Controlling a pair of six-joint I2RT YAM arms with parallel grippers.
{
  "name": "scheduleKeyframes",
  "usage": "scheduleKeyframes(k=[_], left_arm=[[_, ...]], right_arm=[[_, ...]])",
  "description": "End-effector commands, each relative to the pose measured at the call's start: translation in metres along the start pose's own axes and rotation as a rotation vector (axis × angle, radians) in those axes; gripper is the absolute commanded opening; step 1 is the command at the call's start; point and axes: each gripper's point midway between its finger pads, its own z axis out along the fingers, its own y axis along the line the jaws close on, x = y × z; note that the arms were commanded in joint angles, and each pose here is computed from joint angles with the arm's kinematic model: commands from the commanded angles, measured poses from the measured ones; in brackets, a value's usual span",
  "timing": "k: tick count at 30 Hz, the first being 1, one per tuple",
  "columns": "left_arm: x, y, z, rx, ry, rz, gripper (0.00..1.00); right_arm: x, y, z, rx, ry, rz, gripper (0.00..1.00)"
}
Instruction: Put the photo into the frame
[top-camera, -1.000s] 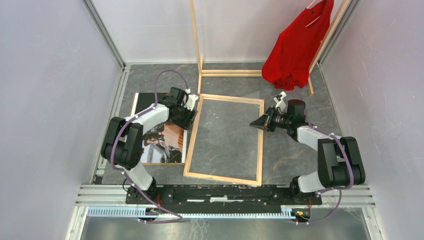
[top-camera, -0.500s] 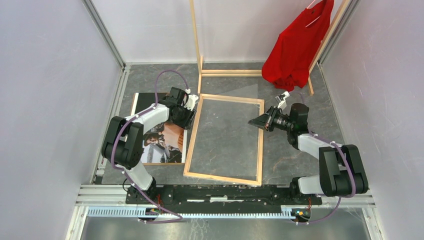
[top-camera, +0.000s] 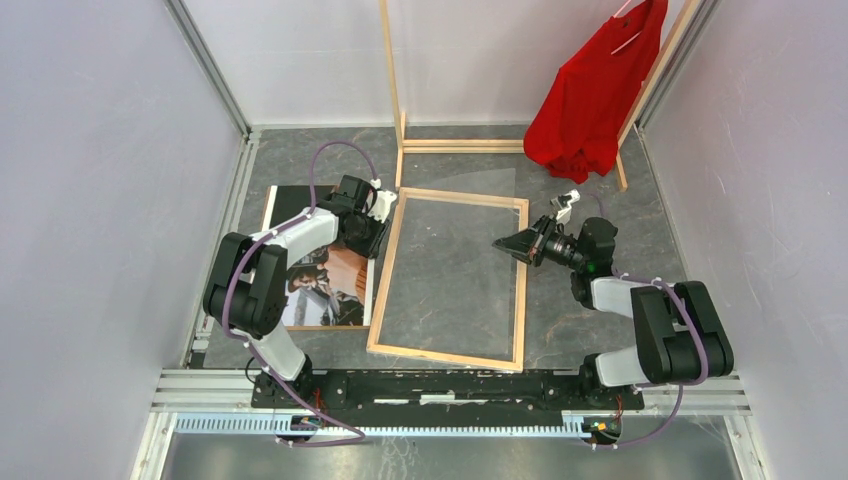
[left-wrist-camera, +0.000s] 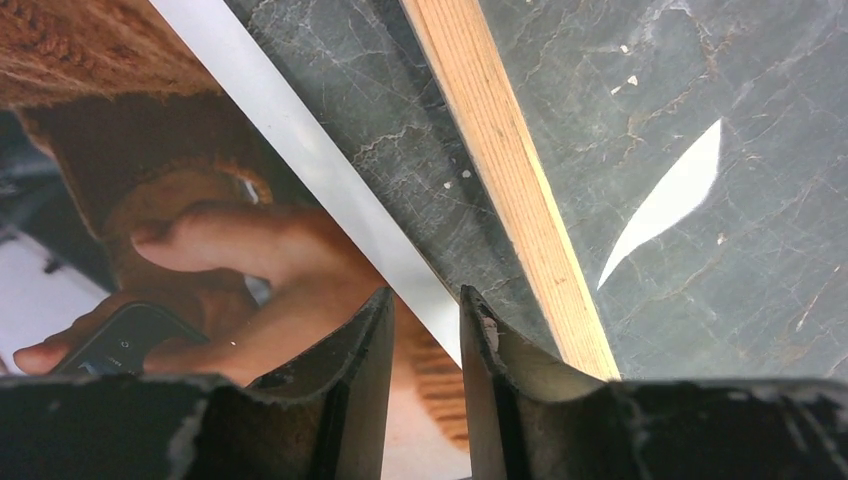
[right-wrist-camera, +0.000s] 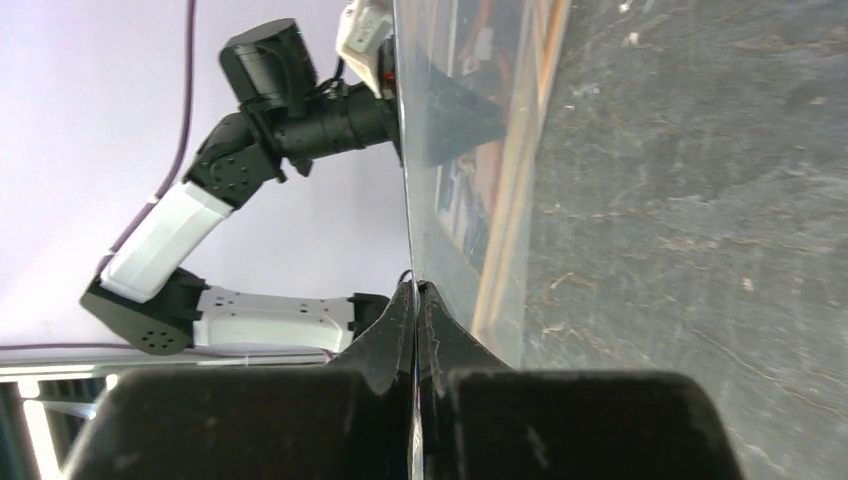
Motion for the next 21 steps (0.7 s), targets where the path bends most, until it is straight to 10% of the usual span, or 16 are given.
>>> scheduleKeyframes(k=[1,21], left_arm=[[-0.008,-0.002,-0.005,0.007,-0.026,-0.011,0.37],[-0.028,0.071,-0.064,-0.033,-0.158,-0.171,0.36]], right_arm=[[-0.002,0.043,0.006,-0.130,-0.001,-0.044,0.00],[-0.005,0.113,0.007,-0.238,-0.014,-0.073,0.00]])
